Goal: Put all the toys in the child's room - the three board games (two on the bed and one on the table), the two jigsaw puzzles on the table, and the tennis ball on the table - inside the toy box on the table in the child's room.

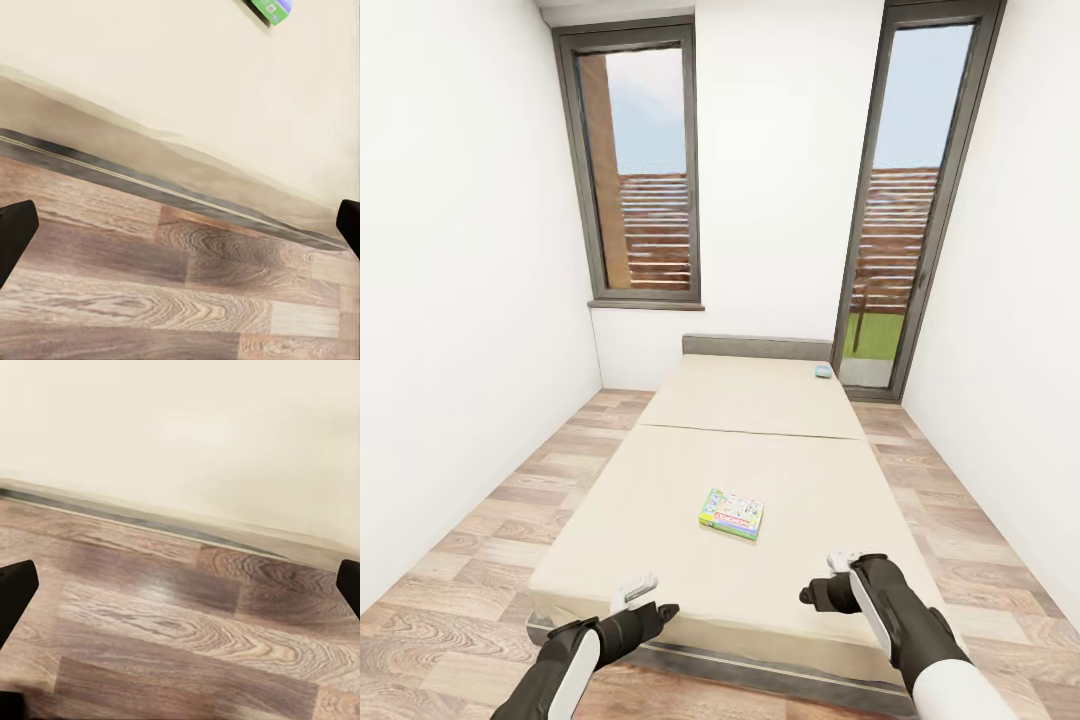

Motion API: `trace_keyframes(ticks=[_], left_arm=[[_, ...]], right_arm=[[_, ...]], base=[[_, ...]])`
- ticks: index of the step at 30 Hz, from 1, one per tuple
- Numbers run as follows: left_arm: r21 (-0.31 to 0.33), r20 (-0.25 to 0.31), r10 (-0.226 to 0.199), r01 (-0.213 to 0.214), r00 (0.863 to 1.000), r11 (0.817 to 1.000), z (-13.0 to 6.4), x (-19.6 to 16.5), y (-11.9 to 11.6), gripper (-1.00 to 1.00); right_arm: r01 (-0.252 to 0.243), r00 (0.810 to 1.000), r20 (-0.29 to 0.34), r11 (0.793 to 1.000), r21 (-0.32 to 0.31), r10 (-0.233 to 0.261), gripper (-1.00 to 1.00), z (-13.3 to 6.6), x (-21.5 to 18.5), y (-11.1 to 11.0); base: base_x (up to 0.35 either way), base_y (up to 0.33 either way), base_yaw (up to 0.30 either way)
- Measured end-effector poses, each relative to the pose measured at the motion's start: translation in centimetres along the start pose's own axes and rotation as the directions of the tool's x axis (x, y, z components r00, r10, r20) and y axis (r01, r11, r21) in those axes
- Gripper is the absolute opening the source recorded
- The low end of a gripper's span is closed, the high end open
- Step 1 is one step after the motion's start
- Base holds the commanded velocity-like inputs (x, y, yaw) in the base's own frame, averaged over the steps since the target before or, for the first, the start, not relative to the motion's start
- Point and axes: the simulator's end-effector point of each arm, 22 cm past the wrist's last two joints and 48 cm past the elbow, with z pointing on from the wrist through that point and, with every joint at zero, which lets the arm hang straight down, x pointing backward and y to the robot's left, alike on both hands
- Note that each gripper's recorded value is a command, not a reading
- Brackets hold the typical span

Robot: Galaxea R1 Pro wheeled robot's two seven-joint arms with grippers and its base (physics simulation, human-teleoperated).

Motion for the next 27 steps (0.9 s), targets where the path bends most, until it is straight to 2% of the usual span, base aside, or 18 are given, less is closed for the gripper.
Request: trace_keyframes(ticks=[2, 9, 16, 19, 27], left_arm=[[0.012, 0.003, -0.014, 0.014, 1.000, 1.000, 0.0, -0.1, -0.3, 1.00], [0.035, -0.011, -0.030, 0.030, 0.999, 0.999, -0.4, -0.3, -1.1, 1.00], [0.059, -0.006, -0.023, 0.023, 1.000, 0.998, -1.5, -0.9, -2.3, 1.00], [0.078, 0.021, -0.014, 0.013, 1.000, 0.997, -2.7, -1.4, -3.1, 1.00], [0.088, 0.045, -0.007, 0.003, 0.999, 0.996, -3.7, -1.7, -3.7, 1.00]], right_arm=[[0.004, 1.000, 0.015, 1.000, -0.026, -0.003, 1.00, -0.8, -0.2, -0.2], [0.017, 0.999, 0.052, 0.998, -0.052, -0.014, 1.00, -2.4, -1.0, -1.5], [0.024, 0.998, 0.066, 0.998, -0.059, -0.020, 1.00, -3.1, -1.3, -1.9], [0.025, 0.997, 0.071, 0.998, -0.061, -0.021, 1.00, -3.3, -1.4, -2.1], [0.024, 0.997, 0.075, 0.998, -0.064, -0.019, 1.00, -3.5, -1.4, -2.2]], base=[[0.000, 0.000, 0.000], [0.000, 0.000, 0.000], [0.000, 0.000, 0.000], [0.000, 0.000, 0.000], [0.000, 0.000, 0.000]])
